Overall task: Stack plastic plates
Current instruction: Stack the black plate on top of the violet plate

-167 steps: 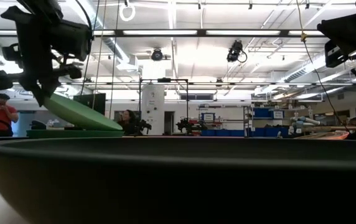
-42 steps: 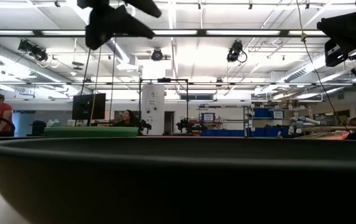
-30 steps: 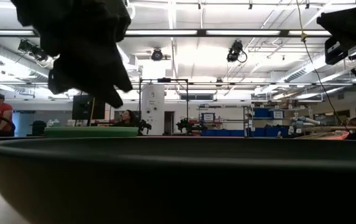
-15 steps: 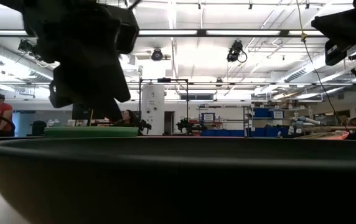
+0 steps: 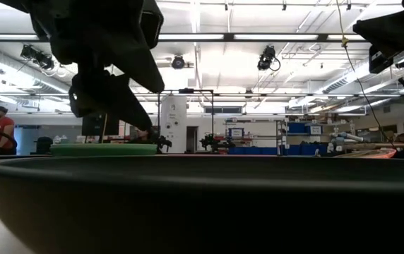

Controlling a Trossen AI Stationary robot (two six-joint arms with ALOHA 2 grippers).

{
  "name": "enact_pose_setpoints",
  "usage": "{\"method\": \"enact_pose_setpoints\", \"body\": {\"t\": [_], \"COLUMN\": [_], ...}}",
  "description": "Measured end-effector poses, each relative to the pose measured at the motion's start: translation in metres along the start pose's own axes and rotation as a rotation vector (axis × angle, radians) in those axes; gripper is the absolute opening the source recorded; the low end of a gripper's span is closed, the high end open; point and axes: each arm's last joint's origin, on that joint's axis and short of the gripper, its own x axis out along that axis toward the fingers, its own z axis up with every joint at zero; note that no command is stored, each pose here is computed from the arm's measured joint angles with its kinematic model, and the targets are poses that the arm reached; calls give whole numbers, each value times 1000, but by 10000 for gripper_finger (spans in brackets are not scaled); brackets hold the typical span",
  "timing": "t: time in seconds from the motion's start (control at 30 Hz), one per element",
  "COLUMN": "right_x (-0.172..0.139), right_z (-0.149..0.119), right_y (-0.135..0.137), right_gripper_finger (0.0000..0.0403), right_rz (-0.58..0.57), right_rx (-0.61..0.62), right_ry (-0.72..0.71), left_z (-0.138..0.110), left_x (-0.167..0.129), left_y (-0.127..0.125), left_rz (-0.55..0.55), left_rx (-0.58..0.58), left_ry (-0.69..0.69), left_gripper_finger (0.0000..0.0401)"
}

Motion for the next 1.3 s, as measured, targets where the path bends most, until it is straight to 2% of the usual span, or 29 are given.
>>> {"method": "enact_pose_setpoints", "body": {"t": [0.2,0.53,1.07,1.3], "right_x": [0,0,0,1], "right_z": [0,0,-2,-12], "right_y": [-1,0,0,-7], "right_gripper_finger": [29,29,29,29], "right_rz": [-20,-15,-16,-151], "right_rx": [-1,9,0,-63], "right_ry": [1,1,13,103], "left_z": [-2,-2,-1,2], "left_x": [0,-1,-1,-1], "left_y": [3,3,5,6], "left_rz": [35,73,92,153], "left_rx": [10,66,63,67], "left_ry": [14,-32,-55,-143], "left_gripper_finger": [280,266,266,266]}}
